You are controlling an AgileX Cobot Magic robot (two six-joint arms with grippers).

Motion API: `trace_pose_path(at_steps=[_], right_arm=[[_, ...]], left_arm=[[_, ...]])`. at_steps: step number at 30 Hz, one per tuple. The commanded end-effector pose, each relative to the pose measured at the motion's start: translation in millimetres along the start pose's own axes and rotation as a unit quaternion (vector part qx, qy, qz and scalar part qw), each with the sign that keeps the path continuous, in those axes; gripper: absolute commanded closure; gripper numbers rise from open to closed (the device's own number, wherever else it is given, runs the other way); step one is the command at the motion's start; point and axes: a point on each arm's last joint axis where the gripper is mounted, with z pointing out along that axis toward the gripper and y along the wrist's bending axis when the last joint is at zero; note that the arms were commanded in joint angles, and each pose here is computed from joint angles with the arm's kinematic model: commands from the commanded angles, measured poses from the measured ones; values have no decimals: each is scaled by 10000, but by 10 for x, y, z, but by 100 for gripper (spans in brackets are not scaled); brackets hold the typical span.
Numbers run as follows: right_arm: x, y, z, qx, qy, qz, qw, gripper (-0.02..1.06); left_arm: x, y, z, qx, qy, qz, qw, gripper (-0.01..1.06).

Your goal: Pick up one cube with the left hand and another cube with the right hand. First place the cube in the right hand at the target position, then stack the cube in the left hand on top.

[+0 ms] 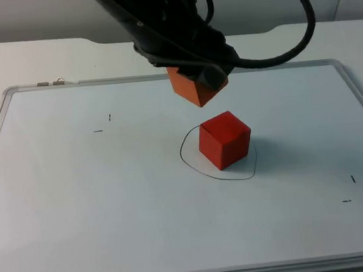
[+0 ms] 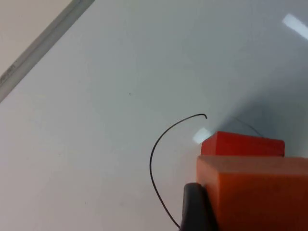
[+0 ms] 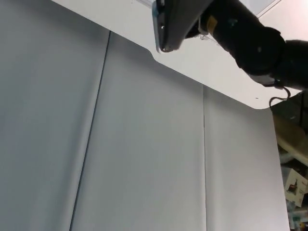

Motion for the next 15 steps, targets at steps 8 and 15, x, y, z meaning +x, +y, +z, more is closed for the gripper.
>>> trace_pose_path(at_steps=[8, 15], right_arm=[[-8, 0, -10, 9, -65, -67, 10000, 7], [-8, 0, -10, 9, -65, -67, 10000, 7]], left_arm=[[-118, -87, 229, 209, 136, 109, 9996, 105], [-69, -203, 494, 166, 404, 354, 9984, 105]])
